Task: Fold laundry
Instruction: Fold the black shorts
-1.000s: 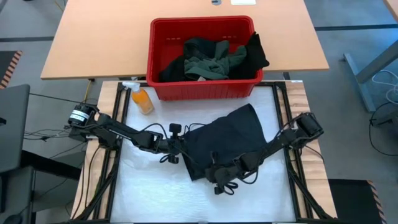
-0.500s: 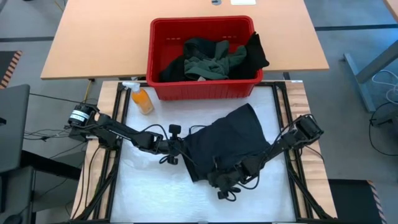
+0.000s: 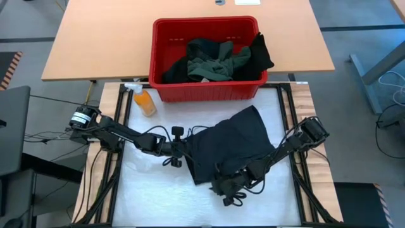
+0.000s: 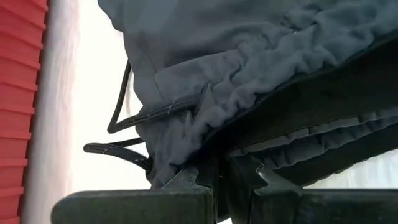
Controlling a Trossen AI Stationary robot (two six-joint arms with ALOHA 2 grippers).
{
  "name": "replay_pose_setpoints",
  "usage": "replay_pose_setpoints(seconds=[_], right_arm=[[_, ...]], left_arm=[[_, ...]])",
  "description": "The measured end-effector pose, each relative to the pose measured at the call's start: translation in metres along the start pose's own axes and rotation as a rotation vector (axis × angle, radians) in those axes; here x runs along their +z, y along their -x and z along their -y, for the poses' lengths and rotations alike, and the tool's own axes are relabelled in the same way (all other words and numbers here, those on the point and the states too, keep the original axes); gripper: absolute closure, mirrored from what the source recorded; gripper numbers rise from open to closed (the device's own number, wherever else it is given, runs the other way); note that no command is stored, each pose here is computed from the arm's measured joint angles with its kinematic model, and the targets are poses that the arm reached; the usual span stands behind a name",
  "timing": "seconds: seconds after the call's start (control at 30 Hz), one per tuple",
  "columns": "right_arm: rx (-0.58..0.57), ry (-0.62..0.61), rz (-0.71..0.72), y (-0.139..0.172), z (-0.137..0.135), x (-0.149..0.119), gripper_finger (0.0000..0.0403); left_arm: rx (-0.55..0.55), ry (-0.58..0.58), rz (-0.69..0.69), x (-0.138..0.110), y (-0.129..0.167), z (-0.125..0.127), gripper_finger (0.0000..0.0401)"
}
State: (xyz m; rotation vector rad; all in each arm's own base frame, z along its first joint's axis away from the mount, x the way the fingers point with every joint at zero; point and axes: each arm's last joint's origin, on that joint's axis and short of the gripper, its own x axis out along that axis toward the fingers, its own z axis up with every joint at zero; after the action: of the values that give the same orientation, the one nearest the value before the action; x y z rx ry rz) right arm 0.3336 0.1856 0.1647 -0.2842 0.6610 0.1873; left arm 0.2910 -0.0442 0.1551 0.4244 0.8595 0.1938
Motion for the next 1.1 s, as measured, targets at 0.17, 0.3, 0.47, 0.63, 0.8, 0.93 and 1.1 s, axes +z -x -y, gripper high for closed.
replay_pose_setpoints(seconds=[0.17, 0.3, 0.47, 0.63, 0.8, 0.93, 1.1], right_arm=[[-0.014, 0.007, 0.012, 0.000, 0.002, 0.001, 0.0186], [-0.057, 0.048, 0.032, -0.001, 0.002, 0.003, 0.0170], [-0.061, 0.039, 0.072, -0.013, 0.006, 0.003, 0.0168], [-0.055, 0.015, 0.042, -0.030, 0.012, -0.005, 0.0168], [-0.014, 0.004, 0.016, -0.043, -0.001, -0.013, 0.0168], [-0.008, -0.003, -0.003, -0.056, -0.010, -0.021, 0.0168], [-0.013, -0.015, 0.001, -0.068, -0.012, -0.024, 0.0169]], left_arm=[[-0.003, 0.001, 0.002, 0.000, 0.000, 0.000, 0.0401], [-0.007, 0.001, 0.004, 0.000, 0.000, 0.000, 0.0401], [-0.007, 0.004, 0.009, 0.001, 0.000, 0.000, 0.0401], [-0.006, 0.006, 0.021, 0.002, 0.000, 0.000, 0.0401], [-0.015, 0.000, 0.020, 0.002, 0.000, 0.001, 0.0401], [-0.043, -0.003, 0.032, -0.001, 0.000, 0.004, 0.0401], [-0.060, -0.008, 0.029, -0.006, 0.000, 0.008, 0.0401]])
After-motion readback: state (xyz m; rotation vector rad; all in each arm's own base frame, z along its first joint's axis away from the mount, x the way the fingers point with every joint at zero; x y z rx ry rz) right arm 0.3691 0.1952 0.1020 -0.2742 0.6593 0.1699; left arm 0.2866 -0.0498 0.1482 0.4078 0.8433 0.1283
